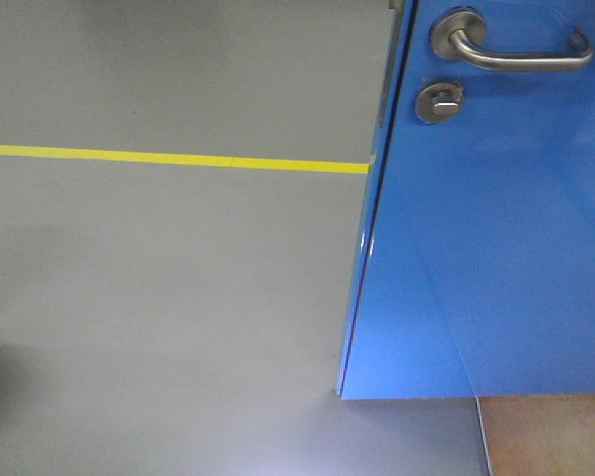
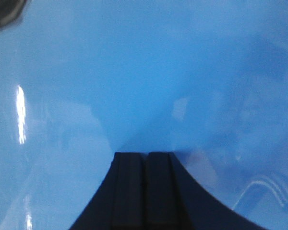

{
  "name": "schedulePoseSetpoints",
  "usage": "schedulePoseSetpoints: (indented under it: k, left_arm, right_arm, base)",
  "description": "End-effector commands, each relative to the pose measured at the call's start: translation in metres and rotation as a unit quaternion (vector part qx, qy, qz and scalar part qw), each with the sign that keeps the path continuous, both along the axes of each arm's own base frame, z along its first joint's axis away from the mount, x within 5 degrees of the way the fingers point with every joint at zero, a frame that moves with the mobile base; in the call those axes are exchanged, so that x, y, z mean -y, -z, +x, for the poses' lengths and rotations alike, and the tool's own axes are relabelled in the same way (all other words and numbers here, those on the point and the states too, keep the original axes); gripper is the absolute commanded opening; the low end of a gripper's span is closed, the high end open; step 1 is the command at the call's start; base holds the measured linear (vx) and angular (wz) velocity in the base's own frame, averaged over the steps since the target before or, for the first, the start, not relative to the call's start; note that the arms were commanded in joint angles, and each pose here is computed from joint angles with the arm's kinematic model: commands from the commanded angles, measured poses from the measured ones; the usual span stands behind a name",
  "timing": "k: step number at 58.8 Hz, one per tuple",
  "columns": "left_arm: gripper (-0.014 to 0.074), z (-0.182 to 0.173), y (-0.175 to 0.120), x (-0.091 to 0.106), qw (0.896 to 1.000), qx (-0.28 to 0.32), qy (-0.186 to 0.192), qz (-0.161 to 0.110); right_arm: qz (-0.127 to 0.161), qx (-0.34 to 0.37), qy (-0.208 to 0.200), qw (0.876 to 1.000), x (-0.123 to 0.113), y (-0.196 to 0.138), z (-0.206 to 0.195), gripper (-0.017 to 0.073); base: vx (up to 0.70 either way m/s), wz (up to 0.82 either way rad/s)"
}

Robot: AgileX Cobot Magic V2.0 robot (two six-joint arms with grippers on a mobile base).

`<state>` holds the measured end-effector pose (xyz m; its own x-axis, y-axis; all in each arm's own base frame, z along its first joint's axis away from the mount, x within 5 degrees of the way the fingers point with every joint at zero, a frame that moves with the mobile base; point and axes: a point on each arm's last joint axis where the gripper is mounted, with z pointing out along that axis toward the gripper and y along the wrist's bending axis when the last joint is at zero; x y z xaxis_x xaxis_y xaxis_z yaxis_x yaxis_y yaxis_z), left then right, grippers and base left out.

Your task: Move to blue door and open it

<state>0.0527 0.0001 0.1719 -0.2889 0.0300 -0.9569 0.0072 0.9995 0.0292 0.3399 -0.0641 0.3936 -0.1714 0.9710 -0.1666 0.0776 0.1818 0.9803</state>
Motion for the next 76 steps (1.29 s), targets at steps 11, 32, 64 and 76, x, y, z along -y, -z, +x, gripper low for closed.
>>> schedulePoseSetpoints:
  k: [11, 32, 64, 76]
  left_arm:
    - [0.0070, 0.0011, -0.0064, -0.0001, 0.999, 0.045, -0.002, -0.001]
    - [0.0070, 0.0011, -0.0064, -0.0001, 0.999, 0.045, -0.002, -0.001]
    - [0.0070, 0.0011, -0.0064, -0.0001, 0.999, 0.045, -0.002, -0.001]
    - [0.0070, 0.0011, -0.0064, -0.0001, 0.999, 0.045, -0.002, -0.001]
  right_arm:
    - [-0.003, 0.034, 0.013, 0.999, 0.0002, -0.0213, -0.0068, 0.0003]
    - [-0.003, 0.034, 0.013, 0.999, 0.0002, -0.0213, -0.0068, 0.0003]
    - [-0.003, 0.034, 0.011, 0.999, -0.0001, -0.0213, -0.0068, 0.0003]
    - [-0.003, 0.034, 0.011, 0.999, -0.0001, -0.0213, -0.0068, 0.0003]
  base:
    - [0.27, -0.05]
    - [0.22, -0.05]
    - [0.09, -0.07]
    - [0.00, -0.01]
